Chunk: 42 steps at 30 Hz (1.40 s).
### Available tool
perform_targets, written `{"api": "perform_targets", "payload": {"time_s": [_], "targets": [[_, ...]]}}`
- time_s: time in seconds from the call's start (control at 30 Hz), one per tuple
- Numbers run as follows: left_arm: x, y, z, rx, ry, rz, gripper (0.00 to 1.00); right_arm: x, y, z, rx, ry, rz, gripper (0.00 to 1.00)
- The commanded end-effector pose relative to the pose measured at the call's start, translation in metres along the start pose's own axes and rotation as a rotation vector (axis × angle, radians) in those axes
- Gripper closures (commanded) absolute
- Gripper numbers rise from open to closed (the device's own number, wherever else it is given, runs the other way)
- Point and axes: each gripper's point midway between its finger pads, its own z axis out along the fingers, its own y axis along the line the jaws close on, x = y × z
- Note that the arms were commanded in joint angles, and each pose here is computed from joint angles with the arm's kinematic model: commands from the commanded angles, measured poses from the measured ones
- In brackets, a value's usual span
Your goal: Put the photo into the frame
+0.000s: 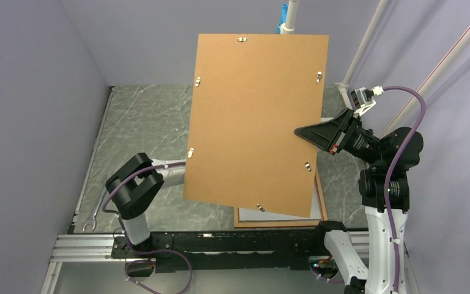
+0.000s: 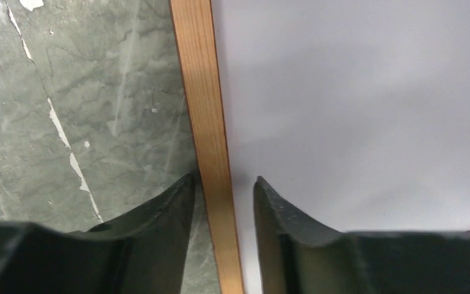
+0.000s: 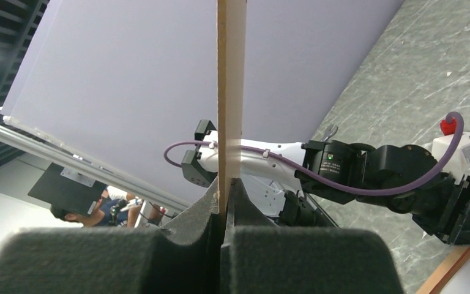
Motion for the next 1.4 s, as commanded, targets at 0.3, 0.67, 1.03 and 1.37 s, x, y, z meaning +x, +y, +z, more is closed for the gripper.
{"api": "perform_targets", "payload": {"time_s": [0.3,0.67,1.03,1.37], "targets": [[0.012,0.056,-0.002,-0.175,0.023,-0.007,0.95,-0.004,0.012,-0.001,-0.035,-0.026,-0.063,1.0],[0.012,0.118,-0.031,-0.274,-0.03,-0.122,1.0,-0.003,0.008,-0.002,-0.029,-0.026,-0.059,1.0],[0.012,0.172,-0.058,-0.359,-0.067,-0.079,1.0,0.001,-0.004,-0.002,-0.006,-0.023,-0.045,1.0],[0.001,0.181,-0.067,-0.334,-0.107,0.004,0.99,0.001,-0.005,-0.002,-0.007,-0.023,-0.043,1.0]]}}
